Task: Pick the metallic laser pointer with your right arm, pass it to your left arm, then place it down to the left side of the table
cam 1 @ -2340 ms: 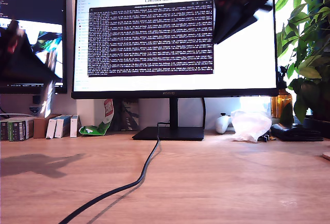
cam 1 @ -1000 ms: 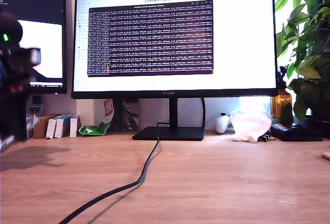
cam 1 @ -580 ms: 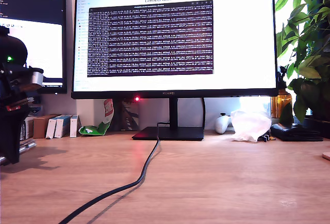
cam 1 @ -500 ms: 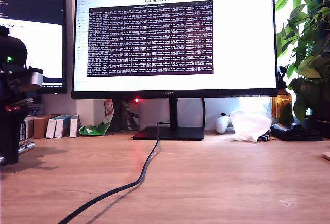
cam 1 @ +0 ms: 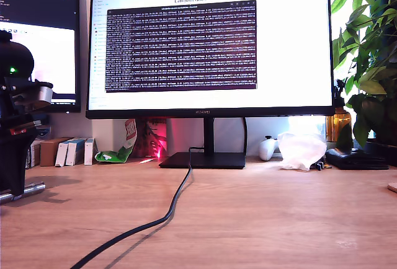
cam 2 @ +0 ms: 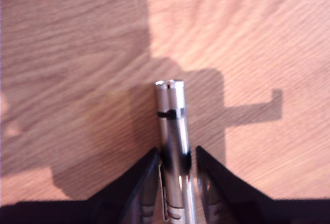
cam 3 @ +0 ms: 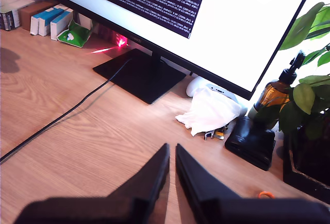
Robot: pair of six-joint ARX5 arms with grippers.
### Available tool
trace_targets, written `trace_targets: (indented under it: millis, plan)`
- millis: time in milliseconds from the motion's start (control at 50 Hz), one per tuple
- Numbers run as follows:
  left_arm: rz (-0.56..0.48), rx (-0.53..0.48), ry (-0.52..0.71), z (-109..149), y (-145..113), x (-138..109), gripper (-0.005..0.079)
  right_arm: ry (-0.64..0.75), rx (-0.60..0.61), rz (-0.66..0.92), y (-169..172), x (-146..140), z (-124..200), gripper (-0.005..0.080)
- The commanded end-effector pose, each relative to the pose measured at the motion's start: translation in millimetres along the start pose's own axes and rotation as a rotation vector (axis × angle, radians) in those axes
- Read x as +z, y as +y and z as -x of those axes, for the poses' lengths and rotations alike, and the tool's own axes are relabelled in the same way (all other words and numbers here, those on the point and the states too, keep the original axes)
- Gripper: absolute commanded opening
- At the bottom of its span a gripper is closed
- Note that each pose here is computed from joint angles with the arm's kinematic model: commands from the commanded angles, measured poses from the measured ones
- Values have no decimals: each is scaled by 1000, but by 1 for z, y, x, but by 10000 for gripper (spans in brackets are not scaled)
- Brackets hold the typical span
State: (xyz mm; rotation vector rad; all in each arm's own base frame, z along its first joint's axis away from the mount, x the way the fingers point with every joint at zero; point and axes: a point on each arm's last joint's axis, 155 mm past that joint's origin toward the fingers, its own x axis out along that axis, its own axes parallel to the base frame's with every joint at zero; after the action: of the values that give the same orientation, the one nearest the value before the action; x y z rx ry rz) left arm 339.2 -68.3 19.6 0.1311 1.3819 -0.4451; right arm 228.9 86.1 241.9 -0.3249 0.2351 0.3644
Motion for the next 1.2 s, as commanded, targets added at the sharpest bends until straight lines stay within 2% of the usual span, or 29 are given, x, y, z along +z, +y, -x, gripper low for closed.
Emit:
trace_targets:
  millis: [0, 120, 200, 380, 560, 820, 960, 1180]
  plan:
    - [-7, -23, 31, -5, -5, -6, 203, 9, 11, -13, 4, -6, -3, -13]
    - [5, -47, 70, 0, -10, -14, 190, 17, 15, -16, 5, -8, -2, -13]
    - [9, -77, 74, 6, -17, -14, 109, 23, 38, -15, 9, -10, -2, -13]
    - [-13, -126, 5, 23, -30, -2, 18, 43, 47, -16, 11, -15, -2, -13]
    - [-60, -98, -97, 47, -31, 14, -18, 47, 71, -37, 16, -16, -2, -13]
    - [-78, -107, -141, 49, -33, 24, -2, 42, 72, -37, 16, -15, -2, -13]
    - [-80, -101, -149, 49, -32, 26, 115, 39, 71, -37, 16, -14, -2, -13]
    - [-58, -124, -76, 31, -31, 15, 112, 39, 71, -37, 15, -14, -2, -13]
